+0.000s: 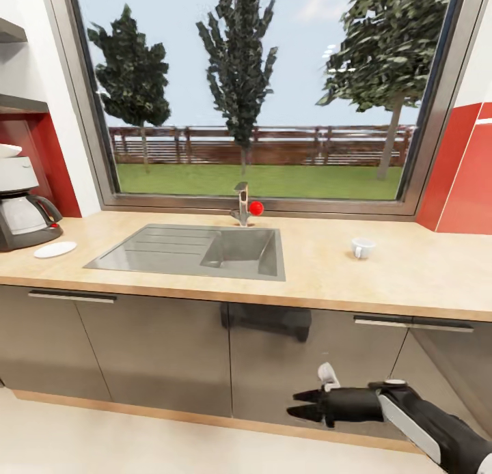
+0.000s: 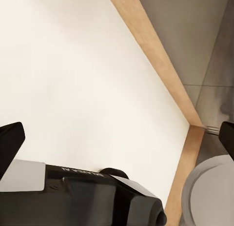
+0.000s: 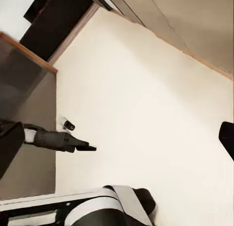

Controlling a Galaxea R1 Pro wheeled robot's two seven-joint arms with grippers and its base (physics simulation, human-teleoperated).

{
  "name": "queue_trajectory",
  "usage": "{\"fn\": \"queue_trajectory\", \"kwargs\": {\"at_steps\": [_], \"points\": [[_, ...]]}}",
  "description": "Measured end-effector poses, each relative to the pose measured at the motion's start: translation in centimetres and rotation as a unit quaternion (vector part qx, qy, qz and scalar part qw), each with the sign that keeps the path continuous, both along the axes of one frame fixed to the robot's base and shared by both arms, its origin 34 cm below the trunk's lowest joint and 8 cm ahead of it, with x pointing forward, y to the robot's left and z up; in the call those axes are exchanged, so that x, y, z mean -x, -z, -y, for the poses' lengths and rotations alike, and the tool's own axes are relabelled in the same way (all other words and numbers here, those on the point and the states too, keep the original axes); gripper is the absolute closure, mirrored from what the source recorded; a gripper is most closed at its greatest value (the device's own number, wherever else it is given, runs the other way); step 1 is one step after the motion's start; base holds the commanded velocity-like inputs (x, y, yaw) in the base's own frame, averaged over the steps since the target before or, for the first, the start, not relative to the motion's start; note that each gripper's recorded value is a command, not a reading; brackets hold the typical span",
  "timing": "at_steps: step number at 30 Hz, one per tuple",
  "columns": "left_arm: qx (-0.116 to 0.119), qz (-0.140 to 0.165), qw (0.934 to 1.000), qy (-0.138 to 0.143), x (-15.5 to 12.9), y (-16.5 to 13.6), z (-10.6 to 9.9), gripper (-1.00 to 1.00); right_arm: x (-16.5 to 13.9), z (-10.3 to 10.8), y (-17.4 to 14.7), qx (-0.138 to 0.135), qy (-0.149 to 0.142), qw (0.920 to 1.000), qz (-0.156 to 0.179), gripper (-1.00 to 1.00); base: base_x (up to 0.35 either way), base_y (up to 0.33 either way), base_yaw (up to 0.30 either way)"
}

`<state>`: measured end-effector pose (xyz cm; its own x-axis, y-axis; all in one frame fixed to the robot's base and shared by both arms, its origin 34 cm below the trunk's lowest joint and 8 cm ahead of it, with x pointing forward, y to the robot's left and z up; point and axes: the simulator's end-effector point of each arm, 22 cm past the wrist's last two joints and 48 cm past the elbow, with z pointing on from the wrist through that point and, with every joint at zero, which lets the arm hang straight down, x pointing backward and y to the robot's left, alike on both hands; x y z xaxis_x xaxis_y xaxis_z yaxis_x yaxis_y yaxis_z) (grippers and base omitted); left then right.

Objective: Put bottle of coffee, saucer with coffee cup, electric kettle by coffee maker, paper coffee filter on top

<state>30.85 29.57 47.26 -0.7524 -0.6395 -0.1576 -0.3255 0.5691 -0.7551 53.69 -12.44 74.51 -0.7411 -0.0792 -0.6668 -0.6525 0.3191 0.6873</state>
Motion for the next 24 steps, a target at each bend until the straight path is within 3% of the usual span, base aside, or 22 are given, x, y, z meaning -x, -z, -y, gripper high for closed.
{"fn": "queue_trajectory", "kwargs": {"at_steps": [4, 8, 11, 12, 17, 18, 21, 23, 24], "points": [[0.0, 0.0, 1.0, 0.0, 0.0, 0.0, 0.0, -1.0, -1.8, -0.7, -7.1, -0.043, 0.001, 0.9987, 0.026, -1.0, 0.0, 0.0, 0.0], [0.0, 0.0, 1.0, 0.0, 0.0, 0.0, 0.0, -1.0, -2.5, -0.5, -10.6, -0.061, 0.003, 0.9976, 0.034, -1.0, 0.0, 0.0, 0.0], [-0.001, 0.0, 1.0, 0.0, 0.0, 0.0, 0.0, -1.0, -3.8, 1.1, -15.1, -0.082, 0.022, 0.9955, 0.041, -1.0, 0.0, 0.0, 0.0], [-0.001, 0.0, 1.0, 0.0, 0.0, 0.0, 0.0, -1.0, -4.4, 2.5, -17.1, -0.084, 0.034, 0.9951, 0.041, -1.0, 0.0, 0.0, 0.0], [-0.001, 0.0, 1.0, 0.0, 0.0, 0.0, 0.0, -1.0, -7.6, 7.8, -24.2, -0.06, 0.079, 0.991, 0.091, -1.0, 0.0, 0.0, 0.0], [-0.001, 0.0, 1.0, 0.0, 0.0, 0.0, 0.0, -1.0, -8.7, 10.2, -27.0, -0.04, 0.096, 0.9873, 0.12, -1.0, 0.0, 0.0, 0.0], [-0.001, 0.0, 1.0, 0.0, 0.0, 0.0, 0.0, -1.0, -10.0, 13.4, -30.5, -0.011, 0.124, 0.9796, 0.158, -1.0, 0.0, 0.0, 0.0], [-0.003, -0.002, 1.0, -0.001, 0.0, 0.1, -0.1, -1.0, -11.3, 17.2, -35.2, 0.025, 0.163, 0.9644, 0.207, -1.0, 0.0, 0.0, 0.0], [-0.009, -0.006, 0.9999, -0.002, 0.1, 0.3, -0.3, -1.0, -12.4, 19.7, -38.3, 0.054, 0.199, 0.9489, 0.239, -1.0, 0.0, 0.0, 0.0]]}}
